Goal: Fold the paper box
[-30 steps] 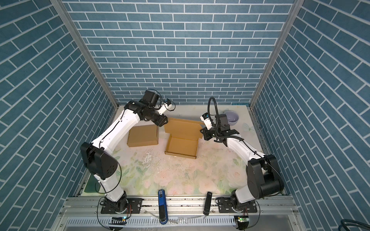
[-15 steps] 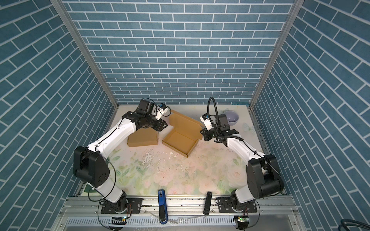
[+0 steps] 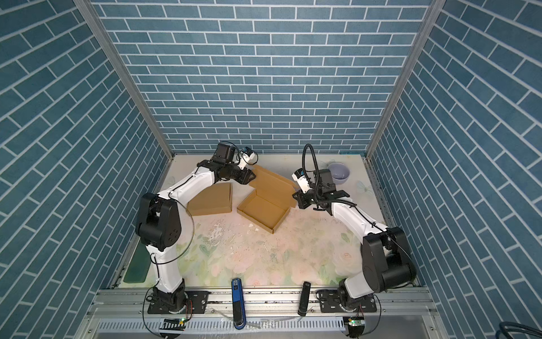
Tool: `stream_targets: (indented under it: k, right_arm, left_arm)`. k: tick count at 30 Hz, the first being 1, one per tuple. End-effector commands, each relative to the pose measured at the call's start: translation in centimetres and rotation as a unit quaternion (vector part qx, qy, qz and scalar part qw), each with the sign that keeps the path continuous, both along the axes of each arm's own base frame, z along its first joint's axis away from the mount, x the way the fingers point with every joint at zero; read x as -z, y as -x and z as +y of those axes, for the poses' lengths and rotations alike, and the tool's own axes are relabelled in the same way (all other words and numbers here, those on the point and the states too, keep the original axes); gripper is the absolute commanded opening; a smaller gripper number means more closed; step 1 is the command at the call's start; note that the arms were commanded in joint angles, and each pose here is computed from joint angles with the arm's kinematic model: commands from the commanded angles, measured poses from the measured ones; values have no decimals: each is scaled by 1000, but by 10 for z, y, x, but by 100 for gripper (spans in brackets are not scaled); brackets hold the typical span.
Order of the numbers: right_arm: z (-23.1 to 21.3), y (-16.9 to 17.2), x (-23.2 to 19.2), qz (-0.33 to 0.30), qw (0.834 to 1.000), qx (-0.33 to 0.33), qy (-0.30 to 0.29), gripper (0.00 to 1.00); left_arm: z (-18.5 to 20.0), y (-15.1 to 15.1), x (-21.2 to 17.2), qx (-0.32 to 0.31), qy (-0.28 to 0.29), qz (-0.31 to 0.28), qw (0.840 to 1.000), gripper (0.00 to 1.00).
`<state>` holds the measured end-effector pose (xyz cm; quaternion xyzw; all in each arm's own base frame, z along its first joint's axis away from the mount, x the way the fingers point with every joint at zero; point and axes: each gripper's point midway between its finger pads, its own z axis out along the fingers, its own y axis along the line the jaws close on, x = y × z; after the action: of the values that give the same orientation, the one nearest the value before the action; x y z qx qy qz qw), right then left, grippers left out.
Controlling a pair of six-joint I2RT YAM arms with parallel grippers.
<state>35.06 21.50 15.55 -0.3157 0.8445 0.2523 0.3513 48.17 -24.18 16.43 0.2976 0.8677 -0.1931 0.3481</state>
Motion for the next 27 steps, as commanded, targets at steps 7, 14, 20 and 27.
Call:
stream_targets:
  k: [7,14,20,27]
  right_arm:
    - [5,3,-16,-26,999,-28,-1,0]
    - [3,-2,-19,-31,999,-12,3,0]
    - [3,-5,-21,-36,999,-1,10,0]
    - [7,-14,-23,-36,999,12,24,0]
  left_arm:
    - [-7,-12,-15,12,27,-33,999,48]
    - [-8,-3,-11,12,39,-18,999,17]
    - [-7,5,-6,16,43,-9,999,11]
    - [-14,4,0,12,61,1,998,4]
